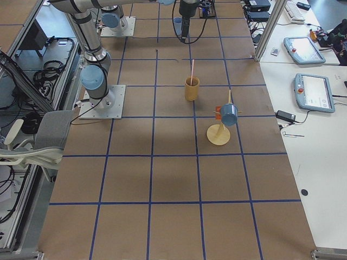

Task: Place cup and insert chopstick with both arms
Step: 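Move left gripper toward blue cup while right gripper approaches tan cup, then grasp blue cup rim with left gripper while right gripper lowers to stick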

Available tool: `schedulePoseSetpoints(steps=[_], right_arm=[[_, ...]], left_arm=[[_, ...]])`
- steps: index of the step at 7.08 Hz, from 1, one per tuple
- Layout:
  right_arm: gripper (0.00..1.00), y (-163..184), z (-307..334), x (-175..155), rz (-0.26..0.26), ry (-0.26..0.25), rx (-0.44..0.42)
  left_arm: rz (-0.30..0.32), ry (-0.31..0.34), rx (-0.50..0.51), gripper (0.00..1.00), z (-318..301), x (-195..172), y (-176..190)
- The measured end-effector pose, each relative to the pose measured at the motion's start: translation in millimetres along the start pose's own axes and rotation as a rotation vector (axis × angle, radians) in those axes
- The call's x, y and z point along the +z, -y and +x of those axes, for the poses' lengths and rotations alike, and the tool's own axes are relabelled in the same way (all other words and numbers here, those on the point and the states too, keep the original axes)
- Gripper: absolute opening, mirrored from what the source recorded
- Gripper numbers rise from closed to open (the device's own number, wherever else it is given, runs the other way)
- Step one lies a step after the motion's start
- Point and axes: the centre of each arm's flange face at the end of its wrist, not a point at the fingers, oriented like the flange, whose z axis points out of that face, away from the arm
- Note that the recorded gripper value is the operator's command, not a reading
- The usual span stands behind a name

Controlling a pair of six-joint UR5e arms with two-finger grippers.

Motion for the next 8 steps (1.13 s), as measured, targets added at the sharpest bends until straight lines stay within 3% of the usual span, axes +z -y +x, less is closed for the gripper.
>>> schedulePoseSetpoints(steps=[2,4,7,8], right_arm=[[1.0,0,1,6,-0.035,-0.011,0.039],[1.0,6,3,14,-0.053,-0.035,0.135],[1.0,43,7,26,0.027,-0.015,0.351],[1.0,60,8,40,0.023,-0.005,0.409]], left_arm=[[-0.018,-0.001,0.005,1.0,-2,11,-1],[-0.08,-0.005,0.017,1.0,-31,66,-8],[-0.112,-0.027,0.043,1.0,-98,169,-31],[-0.126,-0.033,0.038,1.0,-107,192,-42]])
